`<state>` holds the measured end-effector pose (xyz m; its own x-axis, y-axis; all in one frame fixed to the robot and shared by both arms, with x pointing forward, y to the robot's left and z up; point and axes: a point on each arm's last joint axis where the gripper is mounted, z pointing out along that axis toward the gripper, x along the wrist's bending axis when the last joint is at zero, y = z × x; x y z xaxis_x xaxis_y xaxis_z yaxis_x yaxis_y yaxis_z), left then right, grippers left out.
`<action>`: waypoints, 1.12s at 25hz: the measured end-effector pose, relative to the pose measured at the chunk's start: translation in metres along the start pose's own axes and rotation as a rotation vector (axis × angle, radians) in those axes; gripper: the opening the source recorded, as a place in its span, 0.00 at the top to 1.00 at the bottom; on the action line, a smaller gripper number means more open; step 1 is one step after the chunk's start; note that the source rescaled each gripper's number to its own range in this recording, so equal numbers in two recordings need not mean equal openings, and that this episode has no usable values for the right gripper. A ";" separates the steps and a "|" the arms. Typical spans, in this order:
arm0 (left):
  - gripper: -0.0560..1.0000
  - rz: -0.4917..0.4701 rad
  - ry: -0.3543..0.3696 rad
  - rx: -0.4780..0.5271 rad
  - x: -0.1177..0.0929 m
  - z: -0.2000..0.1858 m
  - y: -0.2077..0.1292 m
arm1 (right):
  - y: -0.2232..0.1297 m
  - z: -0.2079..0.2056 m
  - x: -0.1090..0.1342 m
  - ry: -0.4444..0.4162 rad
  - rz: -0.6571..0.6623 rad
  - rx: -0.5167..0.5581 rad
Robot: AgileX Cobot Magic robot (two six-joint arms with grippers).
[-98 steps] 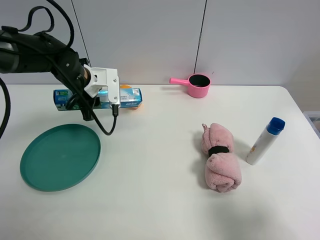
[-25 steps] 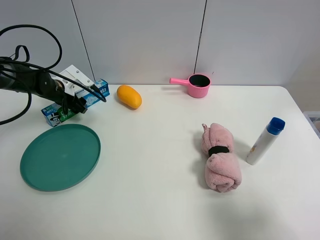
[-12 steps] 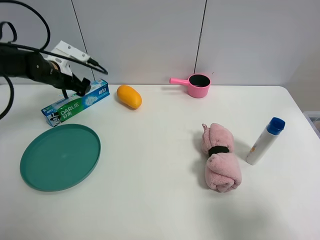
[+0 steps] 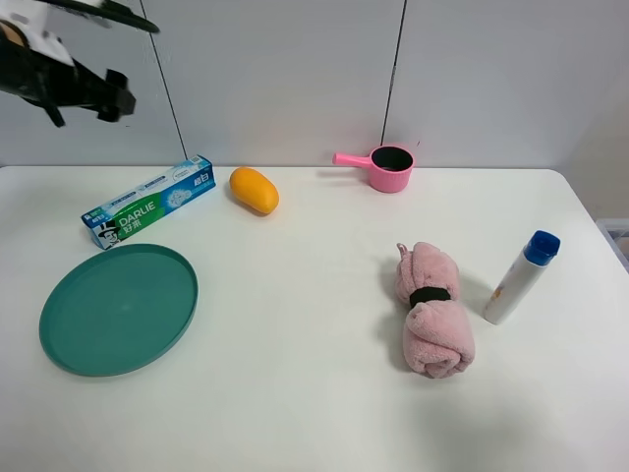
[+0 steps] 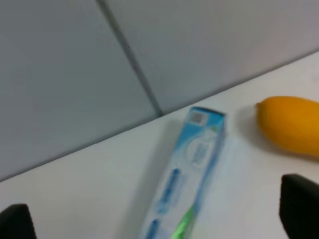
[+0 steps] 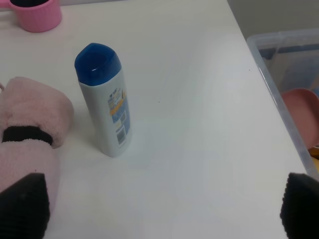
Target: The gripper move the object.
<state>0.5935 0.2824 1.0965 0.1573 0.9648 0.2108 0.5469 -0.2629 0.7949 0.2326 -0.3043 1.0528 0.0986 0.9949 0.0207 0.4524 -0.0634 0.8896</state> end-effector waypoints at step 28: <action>0.00 -0.309 0.101 -0.084 -0.016 -0.309 -0.113 | 0.000 0.000 0.000 0.000 0.000 0.000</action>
<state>0.2752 0.2997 1.1790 -0.0901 0.9959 0.0047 0.4857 0.0398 0.8732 0.2326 -0.3043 1.0528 0.0986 0.9949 0.0207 0.4524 -0.0634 0.8896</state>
